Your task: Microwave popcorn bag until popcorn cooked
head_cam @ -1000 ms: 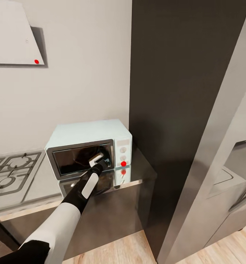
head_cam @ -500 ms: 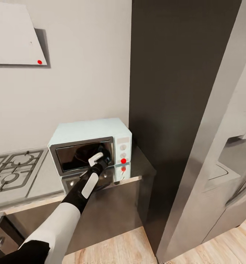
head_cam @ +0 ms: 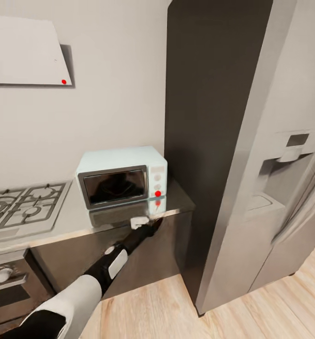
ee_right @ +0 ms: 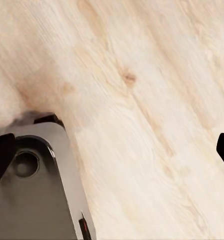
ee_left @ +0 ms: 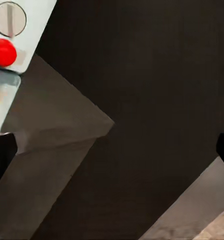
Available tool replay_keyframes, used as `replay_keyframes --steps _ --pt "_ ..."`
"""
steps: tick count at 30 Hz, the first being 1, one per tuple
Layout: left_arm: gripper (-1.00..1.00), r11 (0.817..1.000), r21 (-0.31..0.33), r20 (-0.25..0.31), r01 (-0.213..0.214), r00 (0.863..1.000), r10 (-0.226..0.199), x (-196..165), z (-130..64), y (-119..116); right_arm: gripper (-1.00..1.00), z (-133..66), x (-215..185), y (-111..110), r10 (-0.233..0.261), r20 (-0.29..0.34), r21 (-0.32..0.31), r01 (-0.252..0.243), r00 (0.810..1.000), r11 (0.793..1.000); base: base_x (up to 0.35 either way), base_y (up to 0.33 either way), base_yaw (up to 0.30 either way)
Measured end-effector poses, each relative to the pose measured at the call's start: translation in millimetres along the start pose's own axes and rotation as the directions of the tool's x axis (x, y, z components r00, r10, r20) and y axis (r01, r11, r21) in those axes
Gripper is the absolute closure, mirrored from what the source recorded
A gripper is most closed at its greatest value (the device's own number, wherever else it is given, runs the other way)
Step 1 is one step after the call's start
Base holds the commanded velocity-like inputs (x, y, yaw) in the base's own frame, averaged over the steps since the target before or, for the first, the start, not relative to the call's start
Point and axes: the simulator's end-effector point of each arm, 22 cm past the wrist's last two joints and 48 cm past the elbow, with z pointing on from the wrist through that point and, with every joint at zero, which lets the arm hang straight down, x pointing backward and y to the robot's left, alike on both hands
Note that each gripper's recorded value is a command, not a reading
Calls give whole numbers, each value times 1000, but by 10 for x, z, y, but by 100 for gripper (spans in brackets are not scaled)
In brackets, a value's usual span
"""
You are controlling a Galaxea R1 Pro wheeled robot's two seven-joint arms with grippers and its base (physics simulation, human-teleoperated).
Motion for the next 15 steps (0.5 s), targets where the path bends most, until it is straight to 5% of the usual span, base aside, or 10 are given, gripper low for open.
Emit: replay_keyframes --steps 2,5,6,8,11,12,14,15 --pt "-100 999 -53 -38 10 999 -12 416 -366 248 -100 52 -546 -56 -22 129 11 20 991 1000 -347 0 0" --pt "-100 983 -184 -101 22 994 -42 1193 -1241 697 -100 -25 -1637 -46 -60 356 15 58 933 998 -264 0 0" --pt "-100 975 -222 -126 24 991 -53 1404 -1511 807 -100 -61 -1796 -28 -65 387 12 66 920 998 -57 0 0" --pt "-100 929 -369 -180 32 978 -105 1753 -2323 1339 -100 -119 -2025 22 -83 431 9 88 898 996 -27 0 0" --pt "-100 823 -559 -142 105 965 -220 1879 -3268 1950 -100 -162 -2152 322 -127 460 -20 153 879 988 -5 0 0" --pt "-100 803 -581 -128 137 958 -256 1948 -3503 1990 -100 -259 -2412 475 -139 513 -27 177 847 984 -1 0 0" --pt "-100 788 -599 -127 143 954 -270 2046 -3834 1994 -100 -530 -2901 1007 -130 605 -70 215 786 974 0 0 0" --pt "-100 765 -627 -121 146 952 -281 2144 -4066 1985 -100 -743 -3197 1338 -112 640 -100 227 760 969 0 0 0"
